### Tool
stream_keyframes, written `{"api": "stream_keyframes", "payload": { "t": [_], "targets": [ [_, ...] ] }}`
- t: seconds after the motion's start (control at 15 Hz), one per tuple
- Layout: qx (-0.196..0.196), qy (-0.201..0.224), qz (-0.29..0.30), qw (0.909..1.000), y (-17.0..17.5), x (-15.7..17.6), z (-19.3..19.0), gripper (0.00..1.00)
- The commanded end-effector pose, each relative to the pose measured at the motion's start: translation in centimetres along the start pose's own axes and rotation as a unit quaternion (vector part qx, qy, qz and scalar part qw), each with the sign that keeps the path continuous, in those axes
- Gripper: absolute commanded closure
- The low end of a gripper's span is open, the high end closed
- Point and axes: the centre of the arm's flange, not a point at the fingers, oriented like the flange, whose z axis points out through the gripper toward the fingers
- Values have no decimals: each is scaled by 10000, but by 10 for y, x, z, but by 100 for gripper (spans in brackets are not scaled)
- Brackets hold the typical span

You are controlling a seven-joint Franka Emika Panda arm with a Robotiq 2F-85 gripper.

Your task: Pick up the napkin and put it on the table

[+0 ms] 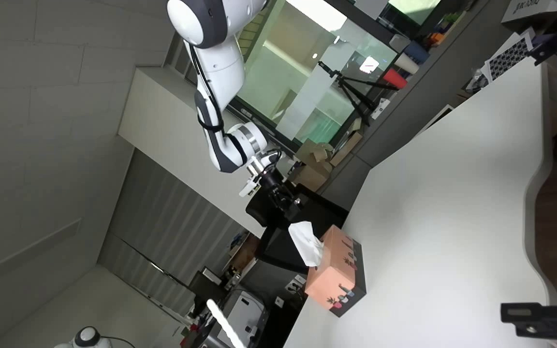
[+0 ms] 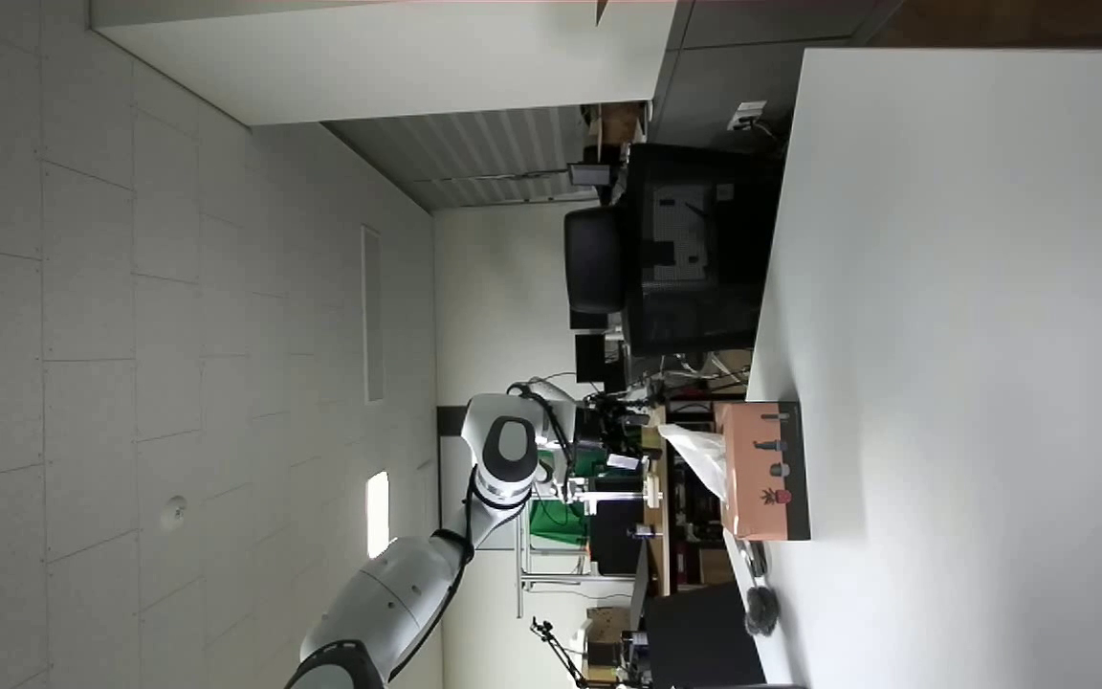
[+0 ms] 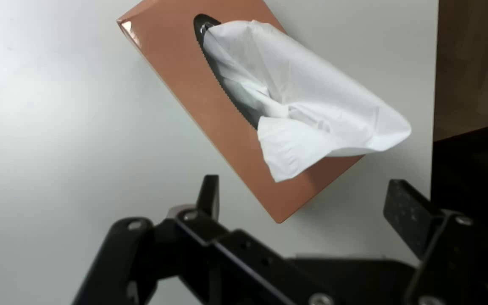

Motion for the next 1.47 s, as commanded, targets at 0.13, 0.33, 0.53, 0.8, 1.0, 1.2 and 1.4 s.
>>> {"api": "stream_keyframes", "payload": {
  "t": [0.13,0.33,0.53,0.8,1.0,1.2,1.4],
  "targets": [
    [11,-36,54,10000,0,3,0,0],
    [12,-36,74,10000,0,6,-1,0],
    [187,44,819,9965,-4,-5,6,0],
    [448,22,1646,9853,-20,-6,10,0],
    [495,-3,2288,9722,-28,-2,18,0],
    [613,52,2921,9544,-38,6,24,0],
    [443,107,3586,9324,-44,9,39,0]
  ]
}}
